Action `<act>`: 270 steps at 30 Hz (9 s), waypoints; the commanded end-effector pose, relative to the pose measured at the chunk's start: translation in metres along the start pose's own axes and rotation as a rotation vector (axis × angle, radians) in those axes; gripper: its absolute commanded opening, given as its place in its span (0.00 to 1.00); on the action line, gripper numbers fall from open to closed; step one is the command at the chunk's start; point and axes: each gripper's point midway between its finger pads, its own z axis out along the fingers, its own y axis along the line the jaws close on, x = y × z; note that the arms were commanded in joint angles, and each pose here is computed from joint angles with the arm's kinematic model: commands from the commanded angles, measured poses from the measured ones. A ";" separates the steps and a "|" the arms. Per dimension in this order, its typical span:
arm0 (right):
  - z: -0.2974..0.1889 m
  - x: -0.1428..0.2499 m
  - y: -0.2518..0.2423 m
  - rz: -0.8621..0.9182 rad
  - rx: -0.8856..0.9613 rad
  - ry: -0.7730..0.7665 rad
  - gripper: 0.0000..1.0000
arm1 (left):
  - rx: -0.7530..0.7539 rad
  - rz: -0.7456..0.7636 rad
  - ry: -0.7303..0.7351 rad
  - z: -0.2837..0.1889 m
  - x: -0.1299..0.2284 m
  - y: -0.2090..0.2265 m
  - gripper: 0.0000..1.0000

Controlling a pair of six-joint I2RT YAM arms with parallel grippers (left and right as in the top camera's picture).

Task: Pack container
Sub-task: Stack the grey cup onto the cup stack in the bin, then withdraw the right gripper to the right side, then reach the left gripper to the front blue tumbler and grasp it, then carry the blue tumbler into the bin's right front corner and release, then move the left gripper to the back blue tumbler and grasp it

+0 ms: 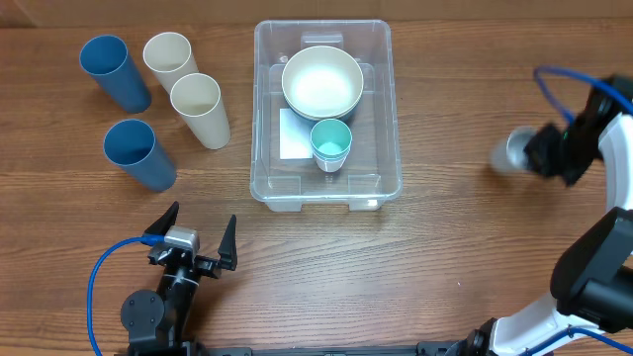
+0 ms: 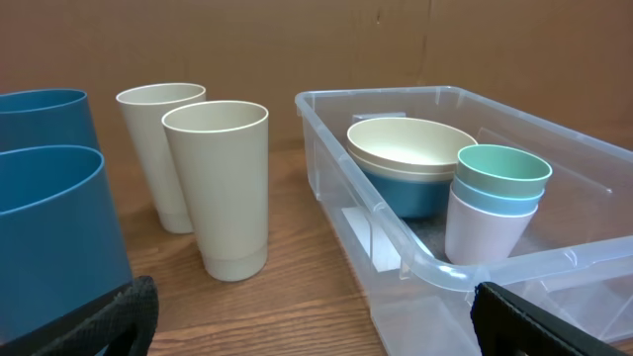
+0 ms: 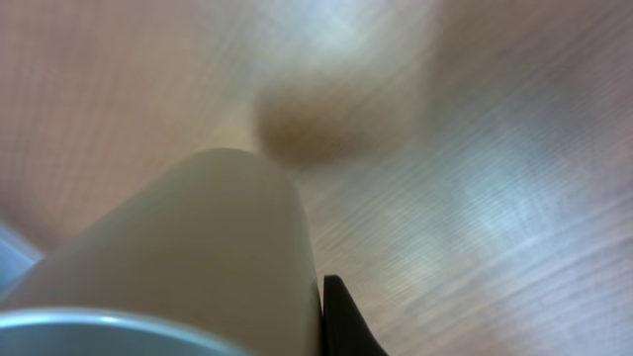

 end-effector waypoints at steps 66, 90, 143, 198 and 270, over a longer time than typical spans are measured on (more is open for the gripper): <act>-0.171 -0.041 0.059 -0.033 -0.056 -0.354 1.00 | -0.008 -0.013 -0.003 0.000 0.000 0.002 1.00; -0.177 -0.053 0.029 0.045 -0.046 -0.365 1.00 | 0.183 -0.228 0.365 0.005 -0.189 -0.032 1.00; -0.177 -0.053 0.029 0.045 -0.047 -0.365 1.00 | 0.009 -0.211 0.606 0.069 -0.234 -0.016 0.04; -0.177 -0.053 0.029 0.045 -0.047 -0.365 1.00 | 0.692 0.224 0.937 0.165 -0.047 -0.283 0.37; -0.177 -0.053 0.029 0.045 -0.046 -0.365 1.00 | -0.670 -0.782 0.695 0.204 -0.096 0.249 0.87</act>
